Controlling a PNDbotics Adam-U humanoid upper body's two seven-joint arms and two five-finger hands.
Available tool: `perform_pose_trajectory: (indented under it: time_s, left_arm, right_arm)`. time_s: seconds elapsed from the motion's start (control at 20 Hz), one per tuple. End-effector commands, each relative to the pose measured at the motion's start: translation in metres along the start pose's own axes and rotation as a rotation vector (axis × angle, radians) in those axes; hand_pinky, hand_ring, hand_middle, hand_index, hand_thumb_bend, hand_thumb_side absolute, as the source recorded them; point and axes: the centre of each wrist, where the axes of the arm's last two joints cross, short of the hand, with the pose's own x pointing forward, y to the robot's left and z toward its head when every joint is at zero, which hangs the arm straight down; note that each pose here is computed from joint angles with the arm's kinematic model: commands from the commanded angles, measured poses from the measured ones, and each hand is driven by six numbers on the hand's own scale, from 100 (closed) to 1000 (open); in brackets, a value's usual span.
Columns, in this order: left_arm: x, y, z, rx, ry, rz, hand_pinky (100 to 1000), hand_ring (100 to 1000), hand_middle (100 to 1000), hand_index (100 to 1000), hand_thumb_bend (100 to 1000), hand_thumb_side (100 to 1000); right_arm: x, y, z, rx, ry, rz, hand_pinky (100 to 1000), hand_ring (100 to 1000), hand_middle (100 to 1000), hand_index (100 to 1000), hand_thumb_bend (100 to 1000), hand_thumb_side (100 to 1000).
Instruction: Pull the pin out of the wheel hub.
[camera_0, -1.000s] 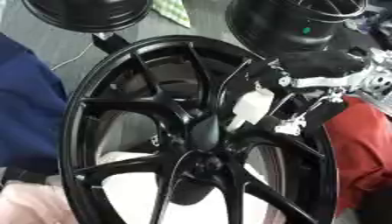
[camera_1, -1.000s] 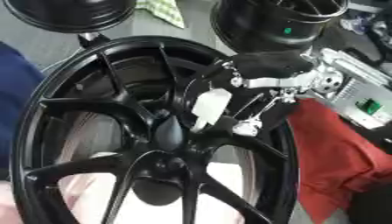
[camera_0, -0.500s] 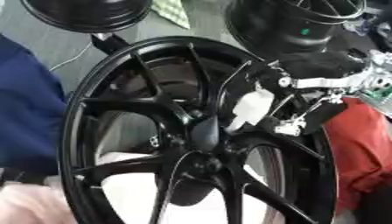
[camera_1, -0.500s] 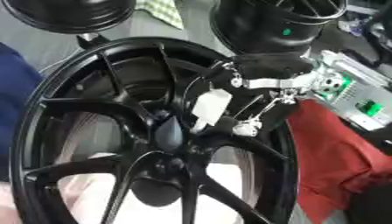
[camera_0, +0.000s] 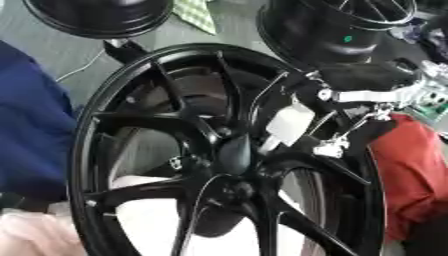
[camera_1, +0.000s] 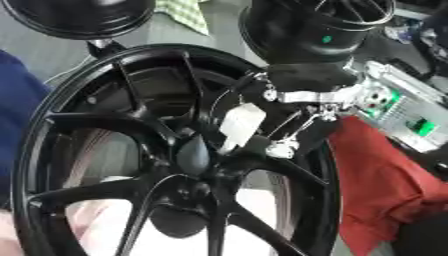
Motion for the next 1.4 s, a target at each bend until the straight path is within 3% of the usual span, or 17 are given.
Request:
perform_pose_trajectory:
  time_s: [0.05,0.5,1.4]
  left_arm:
    - [0.0076,0.0008,-0.0007,-0.008,-0.032,-0.004,661,522,469,697,658,392]
    - [0.0071,0.0018,-0.0004,-0.005,-0.033,-0.008,662,522,469,697,656,391]
    - [0.0051,0.0029,0.0016,-0.001,-0.022,-0.014,664,522,469,697,656,391]
  right_arm:
    - [0.0011,-0.0052,0.0008,0.015,0.005,0.015,858,819,621,762,100,100]
    - [0.0008,-0.0012,0.0008,0.026,0.017,-0.003,846,784,510,679,100,111]
    - [0.0007,-0.0087,0.0043,-0.079,0.027,-0.031,823,735,424,584,100,107]
